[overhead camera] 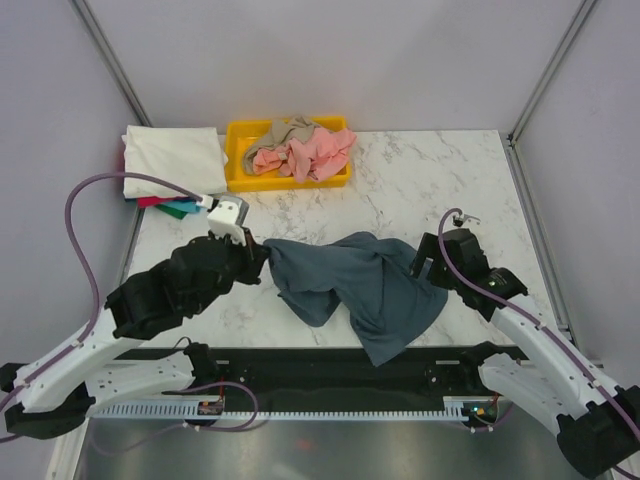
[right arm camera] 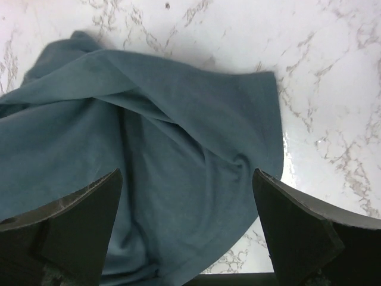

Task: Fold and stack the t-shirts
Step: Flatten the tshirt out

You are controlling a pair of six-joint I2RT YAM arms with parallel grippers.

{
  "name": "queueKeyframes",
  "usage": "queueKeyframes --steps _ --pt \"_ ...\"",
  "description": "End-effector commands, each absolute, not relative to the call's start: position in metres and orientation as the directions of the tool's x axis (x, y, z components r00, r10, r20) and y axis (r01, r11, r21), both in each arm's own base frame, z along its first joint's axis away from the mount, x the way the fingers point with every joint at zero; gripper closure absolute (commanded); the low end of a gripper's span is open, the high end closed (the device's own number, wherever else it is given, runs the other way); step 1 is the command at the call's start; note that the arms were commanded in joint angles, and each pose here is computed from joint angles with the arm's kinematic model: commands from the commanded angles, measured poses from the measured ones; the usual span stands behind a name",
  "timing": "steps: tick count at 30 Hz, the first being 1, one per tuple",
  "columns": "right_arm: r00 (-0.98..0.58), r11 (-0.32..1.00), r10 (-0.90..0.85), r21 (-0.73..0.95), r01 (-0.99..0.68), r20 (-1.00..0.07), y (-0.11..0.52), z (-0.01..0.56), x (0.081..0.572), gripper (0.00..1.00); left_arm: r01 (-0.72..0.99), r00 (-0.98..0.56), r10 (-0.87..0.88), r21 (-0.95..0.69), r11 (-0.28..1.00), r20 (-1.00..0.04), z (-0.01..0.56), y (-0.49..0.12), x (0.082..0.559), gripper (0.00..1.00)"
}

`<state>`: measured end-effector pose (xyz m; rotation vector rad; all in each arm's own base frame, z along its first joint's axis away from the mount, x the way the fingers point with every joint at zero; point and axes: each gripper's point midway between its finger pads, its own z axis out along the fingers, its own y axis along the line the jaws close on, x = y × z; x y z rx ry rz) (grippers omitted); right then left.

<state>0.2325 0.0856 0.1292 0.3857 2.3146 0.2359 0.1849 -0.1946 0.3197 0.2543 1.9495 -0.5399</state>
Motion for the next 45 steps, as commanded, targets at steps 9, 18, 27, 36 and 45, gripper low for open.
queueKeyframes --steps 9,18,27,36,45 --pt "-0.761 0.885 0.335 0.462 0.053 -0.555 0.143 0.113 0.218 0.20 0.117 -0.498 0.039 -0.023 0.993 -0.866 0.225 -0.095 0.184 0.98" --pt "-0.860 0.910 0.253 0.410 0.057 -0.443 0.184 0.057 0.150 0.22 0.022 -0.504 0.024 0.015 1.000 -0.864 0.222 -0.075 0.208 0.98" --pt "-0.817 0.920 0.366 0.308 0.244 -0.445 0.146 0.028 0.197 0.10 -0.028 -0.518 -0.009 0.007 1.000 -0.855 0.224 -0.060 0.231 0.98" --pt "-0.782 0.855 0.510 0.305 0.418 -0.358 0.089 -0.006 0.309 0.12 -0.084 -0.557 -0.076 -0.035 0.996 -0.827 0.209 -0.043 0.233 0.98" --pt "-0.703 0.954 0.297 0.239 0.183 -0.646 0.095 0.117 0.452 0.11 -0.079 -0.553 -0.100 -0.067 0.995 -0.827 0.204 -0.045 0.232 0.98"
